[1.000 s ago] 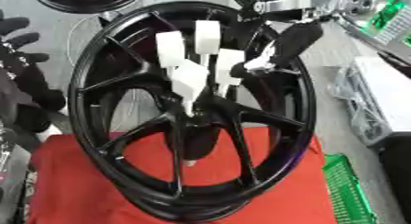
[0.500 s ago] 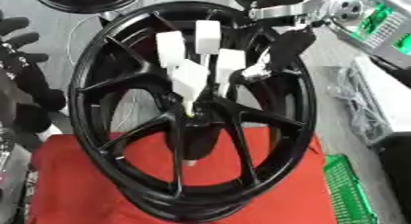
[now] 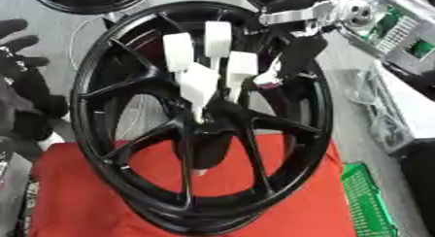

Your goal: Pull the pin out of the wheel hub.

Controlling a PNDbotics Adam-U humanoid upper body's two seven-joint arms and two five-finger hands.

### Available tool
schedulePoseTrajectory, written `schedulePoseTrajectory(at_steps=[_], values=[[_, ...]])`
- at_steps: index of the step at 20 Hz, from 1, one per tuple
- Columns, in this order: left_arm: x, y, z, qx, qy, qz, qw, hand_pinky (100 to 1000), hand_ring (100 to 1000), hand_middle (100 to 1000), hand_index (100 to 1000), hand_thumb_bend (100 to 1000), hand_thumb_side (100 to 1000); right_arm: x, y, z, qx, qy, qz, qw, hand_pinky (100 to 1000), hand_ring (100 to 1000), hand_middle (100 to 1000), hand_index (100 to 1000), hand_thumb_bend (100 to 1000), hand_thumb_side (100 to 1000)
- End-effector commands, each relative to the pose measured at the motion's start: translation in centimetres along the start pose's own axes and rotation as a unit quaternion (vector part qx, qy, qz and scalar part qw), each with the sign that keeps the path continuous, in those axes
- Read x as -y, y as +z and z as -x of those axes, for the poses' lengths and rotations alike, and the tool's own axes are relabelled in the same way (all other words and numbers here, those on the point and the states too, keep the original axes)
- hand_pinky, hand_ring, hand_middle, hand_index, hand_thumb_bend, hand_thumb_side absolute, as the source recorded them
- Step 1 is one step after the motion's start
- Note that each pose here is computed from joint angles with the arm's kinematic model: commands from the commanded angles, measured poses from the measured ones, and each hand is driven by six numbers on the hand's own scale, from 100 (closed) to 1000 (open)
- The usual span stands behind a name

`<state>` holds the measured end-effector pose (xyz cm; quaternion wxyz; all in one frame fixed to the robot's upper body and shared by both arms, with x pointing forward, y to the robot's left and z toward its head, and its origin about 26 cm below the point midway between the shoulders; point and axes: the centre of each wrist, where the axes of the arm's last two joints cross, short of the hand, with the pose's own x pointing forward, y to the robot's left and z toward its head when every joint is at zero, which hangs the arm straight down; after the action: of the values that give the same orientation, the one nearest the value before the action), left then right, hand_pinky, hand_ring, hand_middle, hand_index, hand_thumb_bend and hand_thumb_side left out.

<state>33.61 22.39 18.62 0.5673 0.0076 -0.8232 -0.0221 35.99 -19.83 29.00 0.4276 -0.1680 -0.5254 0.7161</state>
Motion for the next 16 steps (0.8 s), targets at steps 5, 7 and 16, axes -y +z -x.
schedulePoseTrajectory(at_steps=[5, 7, 16], values=[[-0.08, -0.22, -0.85, 0.014, -0.004, 0.008, 1.0, 642, 781, 768, 682, 140, 792, 0.85, 0.46, -0.04, -0.005, -0.007, 0.024, 1.0, 800, 741, 503, 737, 265, 322], [-0.08, -0.21, -0.84, 0.013, -0.005, 0.009, 1.0, 642, 781, 768, 682, 140, 792, 0.89, 0.45, -0.12, -0.004, -0.01, 0.029, 1.0, 795, 736, 494, 728, 251, 313], [-0.02, -0.24, -0.88, 0.014, -0.003, 0.01, 1.0, 642, 783, 769, 681, 139, 790, 0.61, 0.18, -0.1, -0.003, -0.016, 0.036, 0.999, 732, 648, 406, 631, 166, 222]])
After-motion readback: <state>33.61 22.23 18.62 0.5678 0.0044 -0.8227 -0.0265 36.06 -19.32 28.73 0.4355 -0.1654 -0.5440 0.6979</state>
